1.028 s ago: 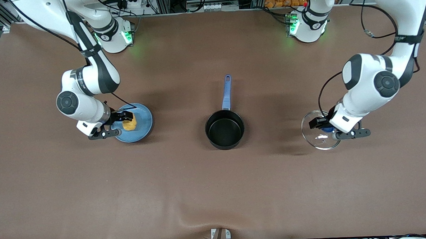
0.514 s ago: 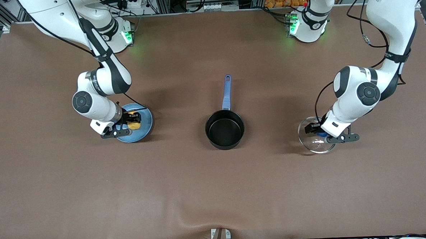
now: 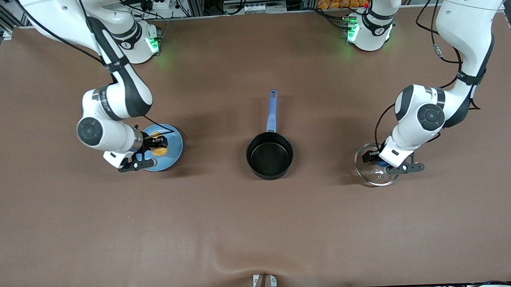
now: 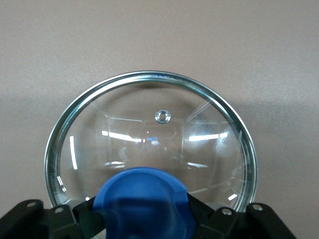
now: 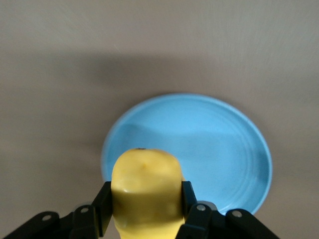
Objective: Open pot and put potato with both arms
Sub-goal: 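Carry the potato over the saucepan while the left gripper releases the lid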
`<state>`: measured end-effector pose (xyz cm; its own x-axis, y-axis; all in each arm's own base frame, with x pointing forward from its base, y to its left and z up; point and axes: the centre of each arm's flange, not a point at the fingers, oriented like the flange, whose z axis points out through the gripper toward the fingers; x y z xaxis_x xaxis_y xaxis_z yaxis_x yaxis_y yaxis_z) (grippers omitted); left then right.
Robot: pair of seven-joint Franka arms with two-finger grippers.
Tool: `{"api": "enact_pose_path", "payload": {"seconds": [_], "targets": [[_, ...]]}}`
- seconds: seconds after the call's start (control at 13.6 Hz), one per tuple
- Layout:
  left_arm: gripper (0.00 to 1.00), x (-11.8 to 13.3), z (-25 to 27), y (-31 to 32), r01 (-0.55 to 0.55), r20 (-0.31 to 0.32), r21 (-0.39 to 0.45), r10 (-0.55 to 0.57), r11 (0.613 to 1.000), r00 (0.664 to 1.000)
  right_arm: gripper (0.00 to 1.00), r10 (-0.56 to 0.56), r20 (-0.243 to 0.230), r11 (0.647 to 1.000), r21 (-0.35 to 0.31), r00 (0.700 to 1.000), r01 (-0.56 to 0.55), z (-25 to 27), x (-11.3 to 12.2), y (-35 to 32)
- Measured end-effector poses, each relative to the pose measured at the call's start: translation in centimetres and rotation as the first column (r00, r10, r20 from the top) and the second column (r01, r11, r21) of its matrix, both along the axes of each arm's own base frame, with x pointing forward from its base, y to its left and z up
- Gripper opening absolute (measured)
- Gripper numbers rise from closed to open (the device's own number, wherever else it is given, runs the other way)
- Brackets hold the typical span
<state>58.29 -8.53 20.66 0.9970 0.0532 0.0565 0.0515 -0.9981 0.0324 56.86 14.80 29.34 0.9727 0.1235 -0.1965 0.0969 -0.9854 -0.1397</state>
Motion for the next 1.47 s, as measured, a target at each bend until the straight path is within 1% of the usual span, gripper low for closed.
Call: {"api": "enact_pose_path", "payload": {"seconds": [0.15, 0.22, 0.37, 0.51, 0.66, 0.81, 0.95, 1.17, 1.32, 1.47], "targets": [[0.44, 0.0, -0.4, -0.1, 0.007, 0.0, 0.001, -0.007, 1.0, 1.0, 0.59, -0.046, 0.025, 0.999, 0.011, 0.999, 0.045, 5.9, 2.5, 2.4], [0.49, 0.0, -0.6, -0.1, 0.016, 0.001, 0.005, -0.016, 1.0, 1.0, 0.59, -0.077, 0.046, 0.997, 0.019, 0.996, 0.077, 8.6, 3.4, 4.3], [0.71, 0.0, -0.7, -0.2, 0.021, 0.003, 0.01, -0.021, 1.0, 1.0, 0.59, -0.116, 0.059, 0.992, 0.052, 0.991, 0.113, 11.6, 4.3, 9.2], [0.92, 0.1, -0.6, -0.2, 0.019, 0.008, 0.01, -0.019, 1.0, 1.0, 0.59, -0.102, 0.062, 0.993, 0.065, 0.993, 0.098, 11.8, 4.7, 15.2], [0.93, 0.3, -0.4, -0.1, 0.017, 0.013, 0.009, -0.018, 1.0, 1.0, 0.59, -0.114, 0.065, 0.991, 0.072, 0.991, 0.109, 10.6, 4.7, 21.5], [0.93, 0.8, 0.3, -0.1, 0.002, 0.027, 0.009, -0.003, 1.0, 1.0, 0.59, -0.15, 0.074, 0.986, 0.085, 0.986, 0.144, 9.5, 4.5, 27.0], [0.93, 1.3, 2.4, 0.1, -0.014, 0.051, 0.021, 0.013, 1.0, 0.999, 0.59, -0.189, 0.103, 0.977, 0.119, 0.976, 0.177, 8.6, 4.3, 30.7], [0.93, 1.5, 8.6, 0.5, -0.024, 0.049, 0.088, 0.02, 0.996, 0.999, 0.59, -0.199, 0.128, 0.973, 0.146, 0.972, 0.18, 6.4, 3.8, 33.5], [0.93, 1.1, 12.5, 0.6, -0.038, 0.032, 0.13, 0.035, 0.991, 0.999, 0.59, -0.206, 0.131, 0.971, 0.151, 0.97, 0.186, 4.8, 3.5, 34.5], [0.92, 1.2, 16.0, 0.0, -0.063, 0.003, 0.13, 0.064, 0.989, 0.998, 0.59, -0.214, 0.132, 0.969, 0.154, 0.968, 0.194, 3.3, 3.0, 35.6]]}}
